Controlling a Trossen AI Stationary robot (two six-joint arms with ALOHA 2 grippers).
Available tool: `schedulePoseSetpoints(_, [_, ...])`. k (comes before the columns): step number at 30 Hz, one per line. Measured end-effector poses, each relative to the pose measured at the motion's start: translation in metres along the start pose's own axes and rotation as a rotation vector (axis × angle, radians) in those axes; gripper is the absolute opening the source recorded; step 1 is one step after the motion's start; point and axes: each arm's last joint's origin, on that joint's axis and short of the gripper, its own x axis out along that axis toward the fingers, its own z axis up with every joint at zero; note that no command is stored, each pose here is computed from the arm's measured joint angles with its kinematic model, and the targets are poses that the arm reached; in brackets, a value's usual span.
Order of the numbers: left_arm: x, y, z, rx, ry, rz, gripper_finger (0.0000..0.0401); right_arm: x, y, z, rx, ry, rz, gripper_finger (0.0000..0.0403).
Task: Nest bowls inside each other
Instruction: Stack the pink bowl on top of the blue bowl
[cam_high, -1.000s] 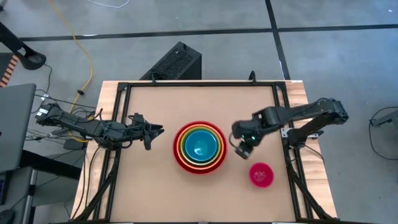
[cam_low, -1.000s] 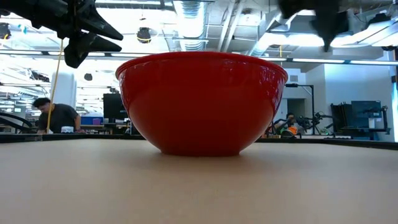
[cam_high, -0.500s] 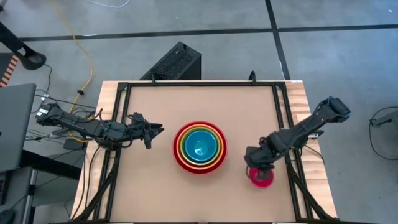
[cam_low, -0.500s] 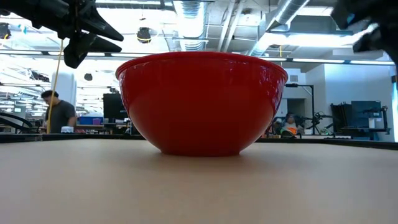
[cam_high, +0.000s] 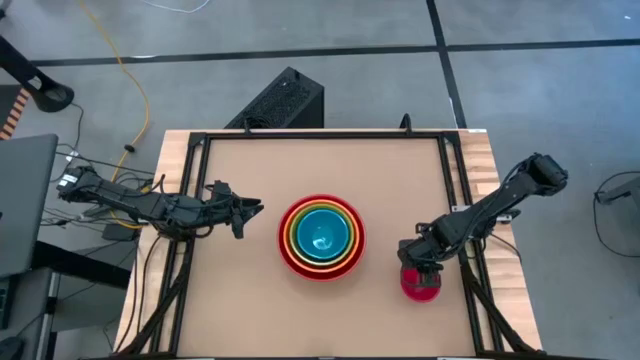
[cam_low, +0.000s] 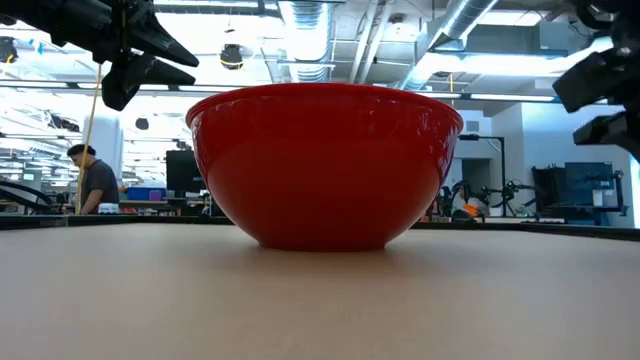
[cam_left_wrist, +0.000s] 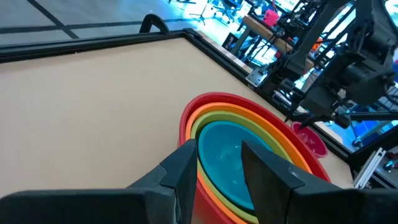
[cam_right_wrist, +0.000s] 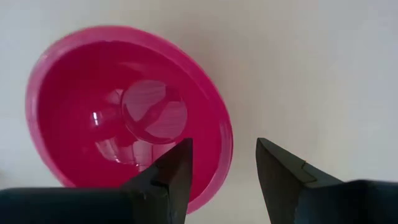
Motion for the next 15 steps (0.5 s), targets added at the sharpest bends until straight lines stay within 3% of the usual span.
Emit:
schedulePoseSetpoints(8, [0.000,0.000,0.000,-0.005,-0.004,0.006,0.0114,0.013,-0.002,0.000,-0.015,-0.035,0.052,0.0164])
schedulePoseSetpoints(15, [0.000,0.001,0.001,-0.004,-0.023,0.030,0.0114,0.013,-0.003,0.002,0.000,-0.021,0.096,0.0075])
